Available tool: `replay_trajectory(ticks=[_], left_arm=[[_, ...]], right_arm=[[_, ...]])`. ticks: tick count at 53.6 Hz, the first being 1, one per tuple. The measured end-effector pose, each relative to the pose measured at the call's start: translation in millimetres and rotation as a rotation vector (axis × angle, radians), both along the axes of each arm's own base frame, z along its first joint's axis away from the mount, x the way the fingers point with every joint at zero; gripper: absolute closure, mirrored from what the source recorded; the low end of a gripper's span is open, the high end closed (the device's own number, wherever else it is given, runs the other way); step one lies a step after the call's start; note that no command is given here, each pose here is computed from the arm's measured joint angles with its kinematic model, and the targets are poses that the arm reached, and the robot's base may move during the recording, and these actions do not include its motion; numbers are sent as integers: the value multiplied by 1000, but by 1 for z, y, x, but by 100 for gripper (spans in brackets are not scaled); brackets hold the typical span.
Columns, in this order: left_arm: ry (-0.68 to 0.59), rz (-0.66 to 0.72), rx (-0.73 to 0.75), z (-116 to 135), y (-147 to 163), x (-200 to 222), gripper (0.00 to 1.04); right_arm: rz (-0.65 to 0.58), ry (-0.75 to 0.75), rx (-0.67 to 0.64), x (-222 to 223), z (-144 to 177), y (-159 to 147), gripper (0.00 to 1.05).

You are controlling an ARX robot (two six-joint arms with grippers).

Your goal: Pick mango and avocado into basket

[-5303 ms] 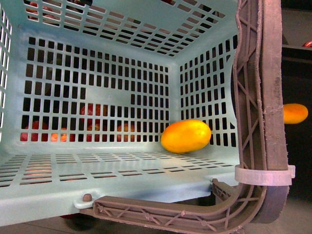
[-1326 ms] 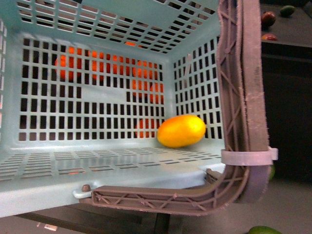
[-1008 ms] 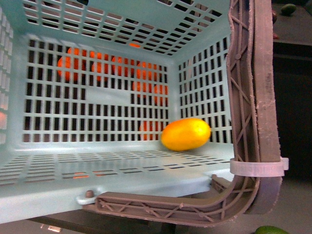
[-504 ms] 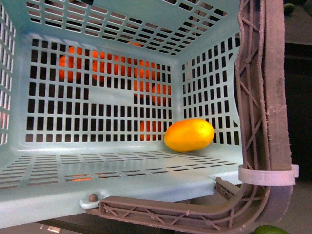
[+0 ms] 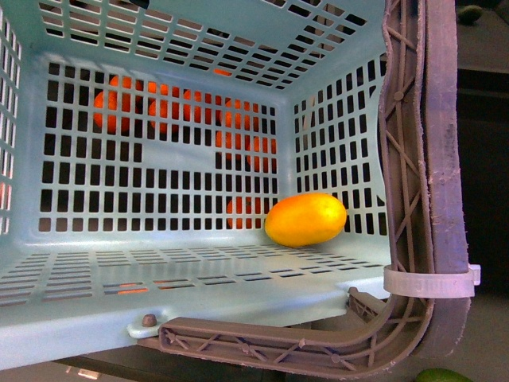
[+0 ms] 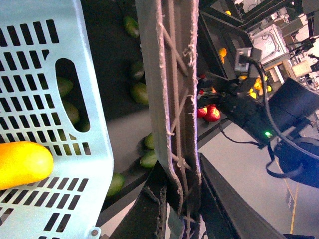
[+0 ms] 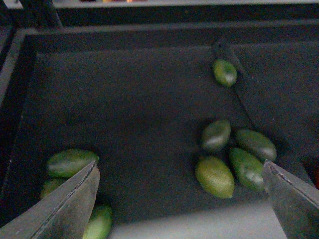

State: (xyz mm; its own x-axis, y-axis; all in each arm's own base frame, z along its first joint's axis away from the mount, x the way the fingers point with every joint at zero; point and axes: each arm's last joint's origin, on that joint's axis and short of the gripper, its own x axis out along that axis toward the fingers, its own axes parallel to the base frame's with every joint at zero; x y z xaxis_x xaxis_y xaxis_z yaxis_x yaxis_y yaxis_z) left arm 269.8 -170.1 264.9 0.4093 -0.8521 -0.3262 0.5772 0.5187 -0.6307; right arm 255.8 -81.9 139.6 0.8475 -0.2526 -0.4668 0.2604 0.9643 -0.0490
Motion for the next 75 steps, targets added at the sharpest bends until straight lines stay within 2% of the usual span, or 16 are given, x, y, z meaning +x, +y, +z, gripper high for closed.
replay_trajectory(ticks=[7,16,23,37,42,55,75], left_arm=[[1,-3,-1,0,0,0,91],[1,-4,-2,0,0,0,91],[1,-3,-1,0,0,0,91],[1,-3,-1,0,0,0,91],[1,-3,-1,0,0,0,91],[1,-3,-1,0,0,0,91],[1,-3,-1,0,0,0,91]], right_arm=[[36,116,49,13,-34,-12,8],[108,235,112,23,-73,-11,8],[195,312,139,34,-109,8,8],[306,391,173,53,-159,42,8],[306,435,196,54,-179,47,8],[276,485,270,52,-206,60,8],[165,482,248,52,-231,65,8]])
